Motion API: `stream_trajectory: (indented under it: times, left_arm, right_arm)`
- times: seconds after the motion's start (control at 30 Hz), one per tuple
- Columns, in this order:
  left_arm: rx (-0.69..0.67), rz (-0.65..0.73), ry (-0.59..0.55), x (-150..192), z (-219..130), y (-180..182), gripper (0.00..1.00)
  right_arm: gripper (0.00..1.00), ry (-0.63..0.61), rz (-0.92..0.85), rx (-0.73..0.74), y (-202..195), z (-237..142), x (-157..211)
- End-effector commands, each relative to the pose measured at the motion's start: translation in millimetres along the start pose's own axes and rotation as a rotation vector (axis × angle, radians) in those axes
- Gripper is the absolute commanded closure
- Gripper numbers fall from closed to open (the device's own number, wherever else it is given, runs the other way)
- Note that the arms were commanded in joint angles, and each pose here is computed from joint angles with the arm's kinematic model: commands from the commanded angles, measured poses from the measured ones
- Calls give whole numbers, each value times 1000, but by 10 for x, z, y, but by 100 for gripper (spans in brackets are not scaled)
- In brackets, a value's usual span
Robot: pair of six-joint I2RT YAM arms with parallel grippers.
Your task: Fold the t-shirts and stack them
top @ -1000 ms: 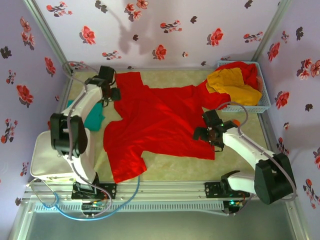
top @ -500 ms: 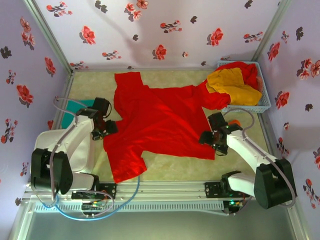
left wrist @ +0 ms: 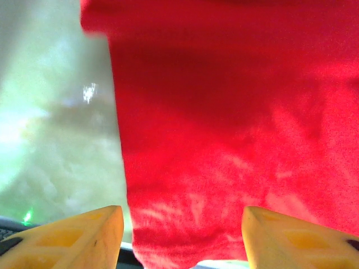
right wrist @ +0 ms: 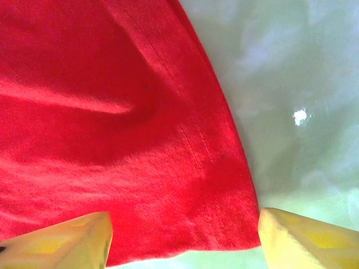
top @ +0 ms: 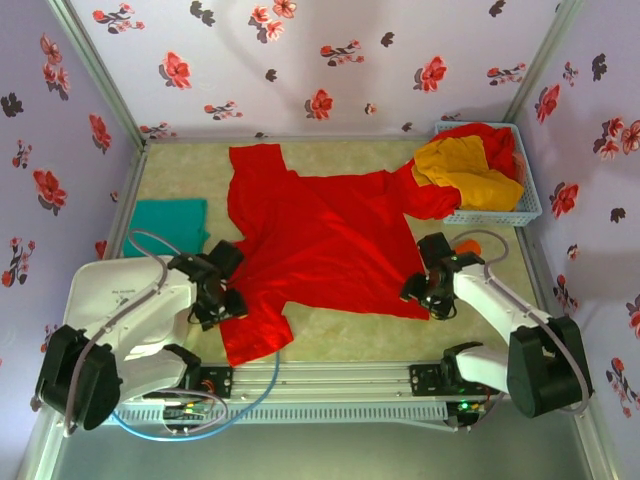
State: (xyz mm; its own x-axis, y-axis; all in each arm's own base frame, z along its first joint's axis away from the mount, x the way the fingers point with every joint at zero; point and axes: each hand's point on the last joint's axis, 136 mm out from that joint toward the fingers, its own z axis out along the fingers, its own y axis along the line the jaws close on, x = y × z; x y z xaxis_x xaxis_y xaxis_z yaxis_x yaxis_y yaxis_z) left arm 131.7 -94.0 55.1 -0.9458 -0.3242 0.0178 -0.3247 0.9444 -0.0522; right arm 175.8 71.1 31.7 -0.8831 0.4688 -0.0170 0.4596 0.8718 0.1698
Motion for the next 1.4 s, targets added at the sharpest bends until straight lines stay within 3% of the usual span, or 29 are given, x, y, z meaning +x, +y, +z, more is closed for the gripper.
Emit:
stream_trajectory:
  times: [0.0, 0.07, 0.2, 0.5, 0.77, 1.0, 1.1, 1.2, 1.23, 1.33, 1.37]
  left_arm:
    - [-81, -88, 64, 283, 102, 215, 50]
    - [-109, -93, 81, 370, 143, 264, 57]
    - [-150, -94, 87, 528, 165, 315, 52]
    - [-37, -128, 107, 681, 441, 109, 49]
    - [-63, -105, 125, 731, 660, 48, 49]
    - [-59, -113, 105, 711, 712, 60, 58]
    - [-51, -120, 94, 692, 705, 48, 65]
    - [-54, -123, 81, 674, 684, 56, 73]
    - [-57, -122, 77, 668, 677, 63, 76]
    - [-77, -116, 73, 666, 618, 90, 93]
    - [-83, -112, 68, 663, 579, 97, 98]
  right_arm:
    - [28, 43, 80, -2, -76, -41, 149]
    - [26, 52, 96, 1, -92, -74, 183]
    - [24, 78, 115, 32, -172, -103, 265]
    - [31, 114, 165, -3, -161, 58, 358]
    - [33, 65, 155, 13, -151, 66, 231]
    - [37, 25, 131, 28, -95, 58, 78]
    - [50, 20, 123, 34, -89, 87, 47]
    - [67, 28, 115, 29, -73, 117, 47]
    - [78, 31, 111, 25, -67, 128, 53]
    - [99, 37, 102, 32, -88, 122, 72]
    - [100, 33, 98, 34, -98, 108, 74]
